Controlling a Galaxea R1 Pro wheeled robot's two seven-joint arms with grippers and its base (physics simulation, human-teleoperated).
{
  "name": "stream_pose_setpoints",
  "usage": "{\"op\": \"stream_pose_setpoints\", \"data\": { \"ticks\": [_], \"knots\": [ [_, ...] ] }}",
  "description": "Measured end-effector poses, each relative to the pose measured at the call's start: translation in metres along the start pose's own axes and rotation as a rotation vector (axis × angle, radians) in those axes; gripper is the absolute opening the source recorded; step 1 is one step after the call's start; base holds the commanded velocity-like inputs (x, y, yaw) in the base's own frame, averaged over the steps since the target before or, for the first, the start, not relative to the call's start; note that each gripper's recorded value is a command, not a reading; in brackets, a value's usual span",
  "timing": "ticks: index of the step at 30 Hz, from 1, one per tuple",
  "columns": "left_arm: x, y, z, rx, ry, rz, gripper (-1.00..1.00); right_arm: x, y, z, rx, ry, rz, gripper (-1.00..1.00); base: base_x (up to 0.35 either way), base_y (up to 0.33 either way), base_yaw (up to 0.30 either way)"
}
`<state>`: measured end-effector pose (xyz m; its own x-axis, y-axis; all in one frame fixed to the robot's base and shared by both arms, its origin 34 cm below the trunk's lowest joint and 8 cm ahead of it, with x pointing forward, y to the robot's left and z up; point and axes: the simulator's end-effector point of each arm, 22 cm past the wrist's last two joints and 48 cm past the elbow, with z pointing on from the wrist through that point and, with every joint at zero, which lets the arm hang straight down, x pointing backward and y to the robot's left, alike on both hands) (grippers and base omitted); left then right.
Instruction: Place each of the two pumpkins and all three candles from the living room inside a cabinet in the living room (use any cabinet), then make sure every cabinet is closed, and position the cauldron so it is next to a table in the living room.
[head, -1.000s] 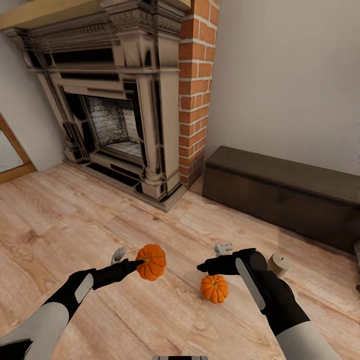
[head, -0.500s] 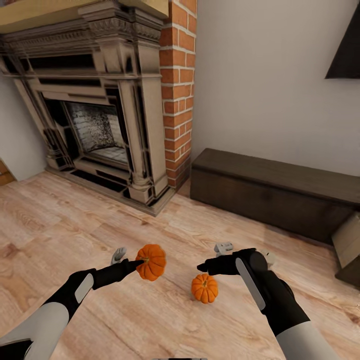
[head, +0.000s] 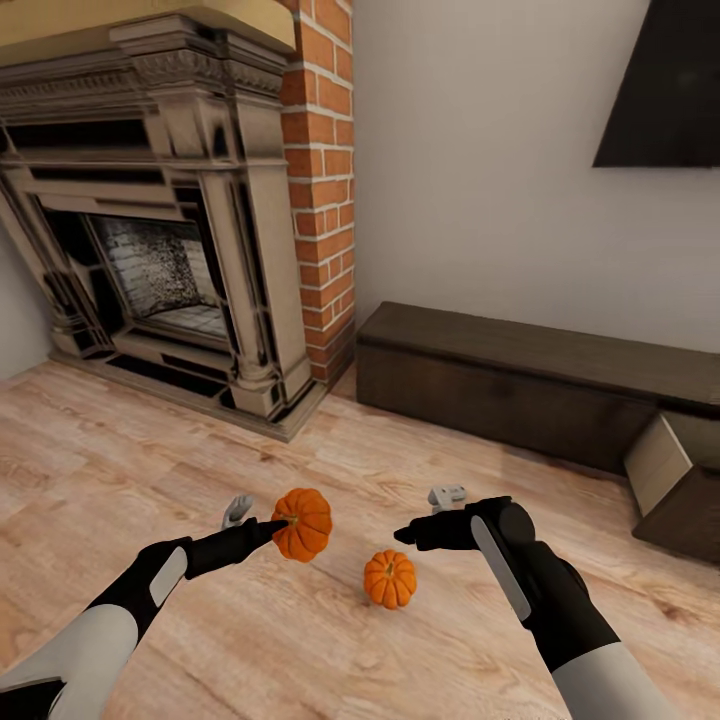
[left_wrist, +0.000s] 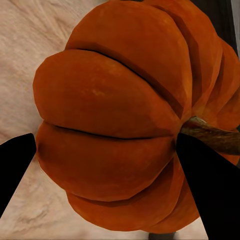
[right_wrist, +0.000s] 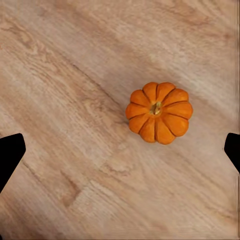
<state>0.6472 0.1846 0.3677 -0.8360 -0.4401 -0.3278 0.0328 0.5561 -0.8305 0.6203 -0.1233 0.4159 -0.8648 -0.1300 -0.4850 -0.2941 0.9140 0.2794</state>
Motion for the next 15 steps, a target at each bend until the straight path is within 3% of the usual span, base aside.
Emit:
{"op": "stream_pose_setpoints", "data": {
  "ticks": [15],
  "knots": [
    [-0.0063, -0.0099, -0.0039, 0.009, -0.012, 0.015, -1.0, -0.0069, 0.0026, -0.0086, 0.003, -0.019, -0.008, 1.0, 0.0, 0.0, -0.185]
  ]
}}
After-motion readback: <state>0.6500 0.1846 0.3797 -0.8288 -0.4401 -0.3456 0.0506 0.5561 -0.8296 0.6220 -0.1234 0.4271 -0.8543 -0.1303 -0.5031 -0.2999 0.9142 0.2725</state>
